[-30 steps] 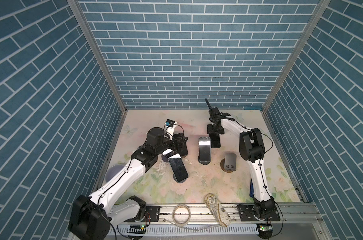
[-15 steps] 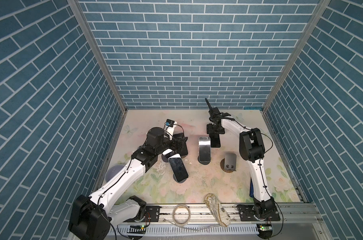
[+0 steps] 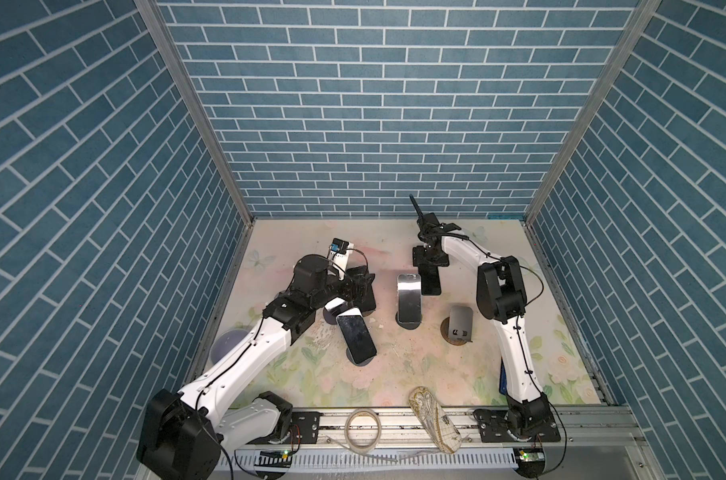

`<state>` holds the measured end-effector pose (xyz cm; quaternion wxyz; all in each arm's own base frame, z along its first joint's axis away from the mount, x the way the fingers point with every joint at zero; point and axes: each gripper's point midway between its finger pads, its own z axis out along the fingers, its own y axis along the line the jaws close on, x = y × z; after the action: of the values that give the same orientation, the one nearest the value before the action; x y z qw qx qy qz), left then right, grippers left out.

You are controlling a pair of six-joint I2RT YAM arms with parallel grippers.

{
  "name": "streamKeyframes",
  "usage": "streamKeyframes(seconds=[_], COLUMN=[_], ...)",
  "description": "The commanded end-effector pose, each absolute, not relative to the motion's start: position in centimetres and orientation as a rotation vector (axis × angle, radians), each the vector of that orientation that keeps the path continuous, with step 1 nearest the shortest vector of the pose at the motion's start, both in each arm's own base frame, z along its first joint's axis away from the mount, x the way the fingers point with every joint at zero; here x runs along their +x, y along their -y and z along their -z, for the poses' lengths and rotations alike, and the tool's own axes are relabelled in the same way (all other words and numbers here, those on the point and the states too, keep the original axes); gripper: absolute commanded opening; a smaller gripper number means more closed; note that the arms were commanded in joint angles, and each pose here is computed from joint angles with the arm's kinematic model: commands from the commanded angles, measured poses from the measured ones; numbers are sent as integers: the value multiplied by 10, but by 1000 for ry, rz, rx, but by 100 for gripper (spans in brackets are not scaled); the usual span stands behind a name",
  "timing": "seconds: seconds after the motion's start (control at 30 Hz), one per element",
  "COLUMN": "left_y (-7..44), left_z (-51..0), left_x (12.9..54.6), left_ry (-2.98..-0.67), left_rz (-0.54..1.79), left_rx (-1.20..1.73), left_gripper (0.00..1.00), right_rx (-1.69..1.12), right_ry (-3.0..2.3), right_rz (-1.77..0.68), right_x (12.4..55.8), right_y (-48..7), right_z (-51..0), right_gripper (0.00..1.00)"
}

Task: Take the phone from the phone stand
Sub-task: 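Carry the phone farther from the robot and lower it onto the table, then open the right gripper to release the phone flat on the table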

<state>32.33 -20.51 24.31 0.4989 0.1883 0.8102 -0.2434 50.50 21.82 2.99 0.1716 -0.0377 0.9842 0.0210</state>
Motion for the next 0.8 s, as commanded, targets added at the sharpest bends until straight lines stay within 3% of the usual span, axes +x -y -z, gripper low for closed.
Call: streamKeyframes(seconds=[0.0, 0.4, 0.77], left_y=[206, 210, 216], left_z=[-242, -228, -227], left_x=[322, 327, 328], left_ry=[-1966, -2022, -2039], left_rz=[584, 592, 621], left_rx=[469, 461, 464], left_gripper=[100, 100, 100], right_rx=[-108, -71, -5], right_ry=[-2788, -2704, -2695], right_rz=[-37, -12, 13], right_x=[509, 490, 424], right_y=[-208, -189, -155], right_z=[-54, -112, -143], right_gripper=[82, 82, 82])
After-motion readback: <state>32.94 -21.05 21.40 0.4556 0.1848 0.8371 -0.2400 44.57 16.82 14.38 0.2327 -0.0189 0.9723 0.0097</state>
